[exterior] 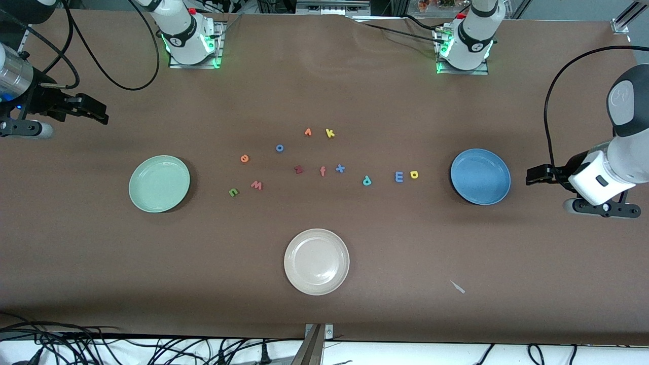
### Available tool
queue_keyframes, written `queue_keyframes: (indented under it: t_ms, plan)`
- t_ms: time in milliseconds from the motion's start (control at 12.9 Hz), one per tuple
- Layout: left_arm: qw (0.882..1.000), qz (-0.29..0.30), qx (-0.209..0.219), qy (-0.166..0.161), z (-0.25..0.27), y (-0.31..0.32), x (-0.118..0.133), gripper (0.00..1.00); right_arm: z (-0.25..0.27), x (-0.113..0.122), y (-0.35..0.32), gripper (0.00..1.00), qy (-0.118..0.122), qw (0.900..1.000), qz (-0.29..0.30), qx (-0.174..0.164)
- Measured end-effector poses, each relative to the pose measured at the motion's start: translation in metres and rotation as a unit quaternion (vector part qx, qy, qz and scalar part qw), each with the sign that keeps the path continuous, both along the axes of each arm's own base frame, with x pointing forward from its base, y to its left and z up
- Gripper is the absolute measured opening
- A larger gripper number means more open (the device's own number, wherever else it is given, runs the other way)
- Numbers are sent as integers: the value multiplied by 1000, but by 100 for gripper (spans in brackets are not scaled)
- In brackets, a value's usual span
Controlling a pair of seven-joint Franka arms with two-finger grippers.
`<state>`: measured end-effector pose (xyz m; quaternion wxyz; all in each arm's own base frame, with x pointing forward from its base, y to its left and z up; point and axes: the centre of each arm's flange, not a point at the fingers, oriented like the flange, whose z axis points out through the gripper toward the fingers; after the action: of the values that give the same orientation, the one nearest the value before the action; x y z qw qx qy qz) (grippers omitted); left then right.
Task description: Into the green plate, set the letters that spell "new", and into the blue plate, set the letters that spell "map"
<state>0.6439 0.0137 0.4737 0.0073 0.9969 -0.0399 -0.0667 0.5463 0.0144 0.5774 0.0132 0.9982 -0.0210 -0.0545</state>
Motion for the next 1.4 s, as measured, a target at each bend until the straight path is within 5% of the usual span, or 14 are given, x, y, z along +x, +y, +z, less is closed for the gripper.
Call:
queue_keyframes:
  t_ms: [1397]
  plan:
    - [1000, 0, 0, 2, -2, 0, 0, 100, -4, 2, 8, 100, 5, 1000, 7, 1]
